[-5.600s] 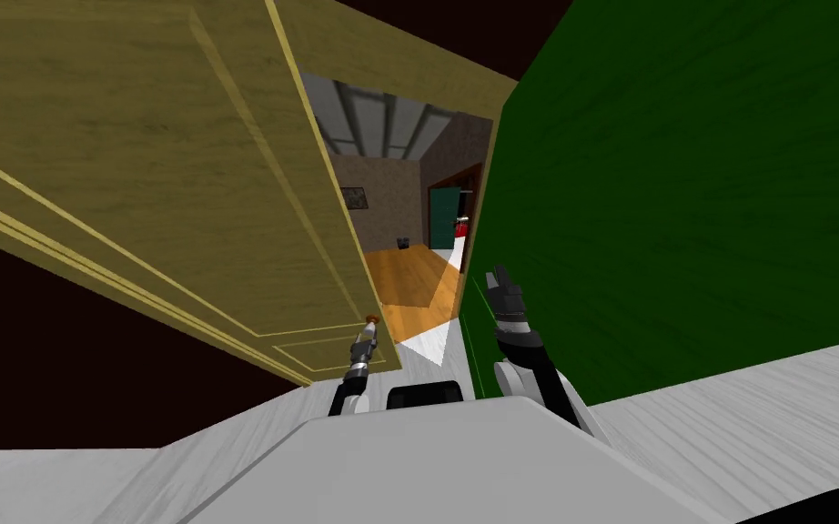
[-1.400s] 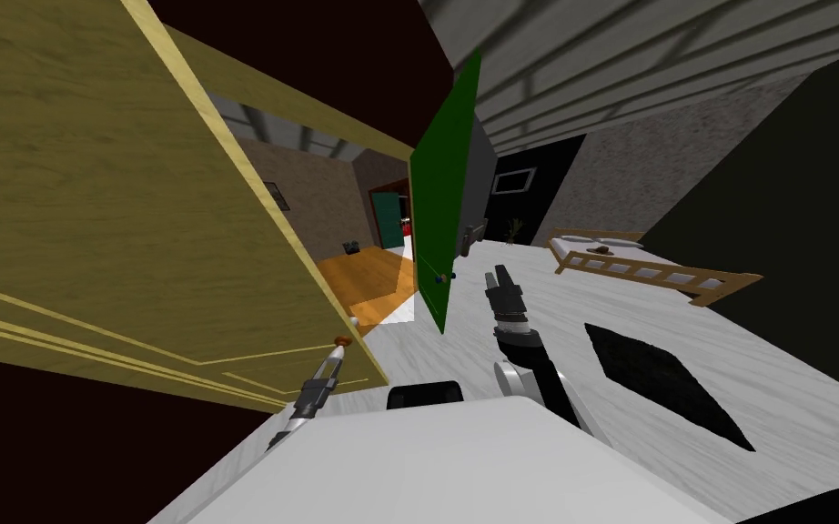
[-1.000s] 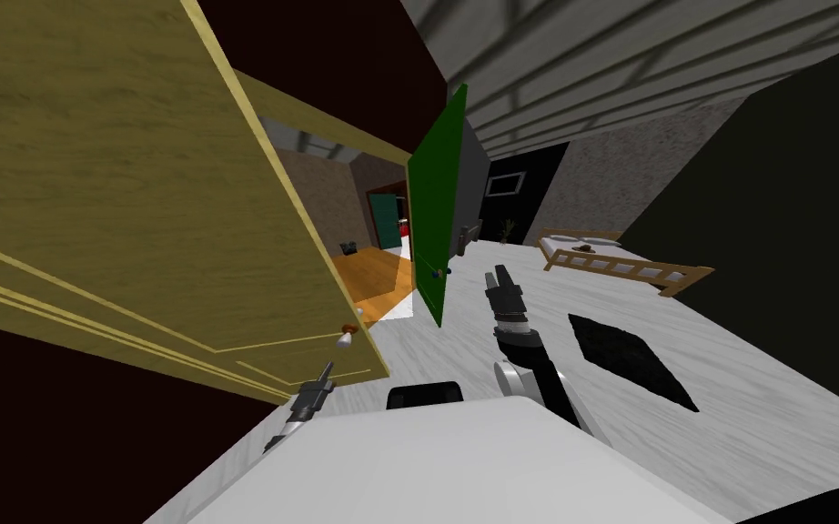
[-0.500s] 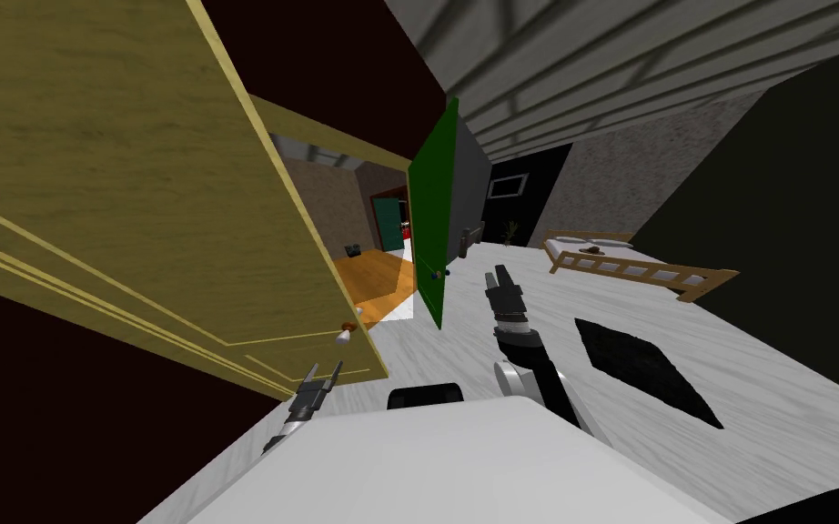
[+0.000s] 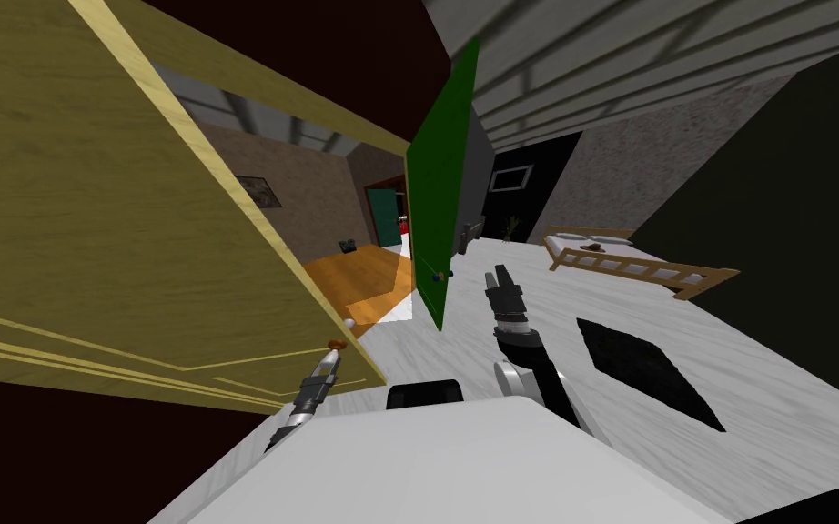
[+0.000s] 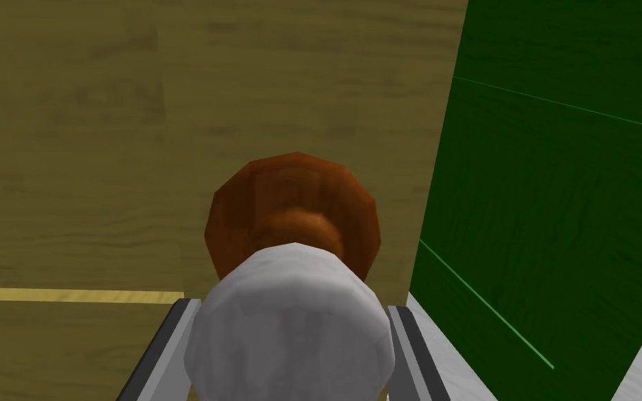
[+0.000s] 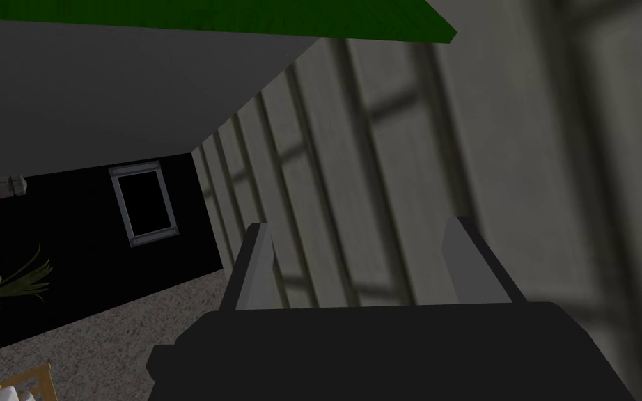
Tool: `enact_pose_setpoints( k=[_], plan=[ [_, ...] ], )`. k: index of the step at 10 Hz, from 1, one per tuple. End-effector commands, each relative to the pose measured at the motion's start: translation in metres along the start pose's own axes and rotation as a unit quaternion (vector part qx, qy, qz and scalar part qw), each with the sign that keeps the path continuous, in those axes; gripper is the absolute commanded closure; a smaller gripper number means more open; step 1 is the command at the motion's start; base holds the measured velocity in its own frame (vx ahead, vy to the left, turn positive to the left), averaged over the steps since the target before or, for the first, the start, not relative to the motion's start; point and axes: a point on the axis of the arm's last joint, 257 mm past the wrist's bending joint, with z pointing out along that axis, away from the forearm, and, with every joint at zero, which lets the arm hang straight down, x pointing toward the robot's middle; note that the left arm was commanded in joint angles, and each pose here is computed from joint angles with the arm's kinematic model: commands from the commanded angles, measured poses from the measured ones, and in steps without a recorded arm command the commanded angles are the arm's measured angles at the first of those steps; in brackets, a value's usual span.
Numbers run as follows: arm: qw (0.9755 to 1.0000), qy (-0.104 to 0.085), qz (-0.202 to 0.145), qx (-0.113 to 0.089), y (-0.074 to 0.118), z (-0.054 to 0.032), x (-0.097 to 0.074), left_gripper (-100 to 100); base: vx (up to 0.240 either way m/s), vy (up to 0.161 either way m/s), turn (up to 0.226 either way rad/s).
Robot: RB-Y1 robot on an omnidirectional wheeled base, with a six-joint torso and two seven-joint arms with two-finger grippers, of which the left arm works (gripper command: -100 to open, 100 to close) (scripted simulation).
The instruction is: Pull the door open
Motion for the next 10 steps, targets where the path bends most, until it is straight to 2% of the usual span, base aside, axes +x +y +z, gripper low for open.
enact_pose_setpoints(
  k=[1,5,6,10],
  plan=[
    [1.0000,-0.001,0.001,0.001,-0.001,-0.0008,0.000,100,-0.036,-0.007,-0.010],
    [1.0000,-0.001,0.001,0.001,-0.001,-0.0008,0.000,100,-0.016,-0.001,0.003],
    [1.0000,-0.004,0.001,-0.007,0.001,-0.0058,-0.002,100,-0.129,0.033,-0.152],
    [0.9997,-0.004,0.001,-0.023,0.004,-0.0142,-0.002,100,-0.188,0.076,-0.125]
  ],
)
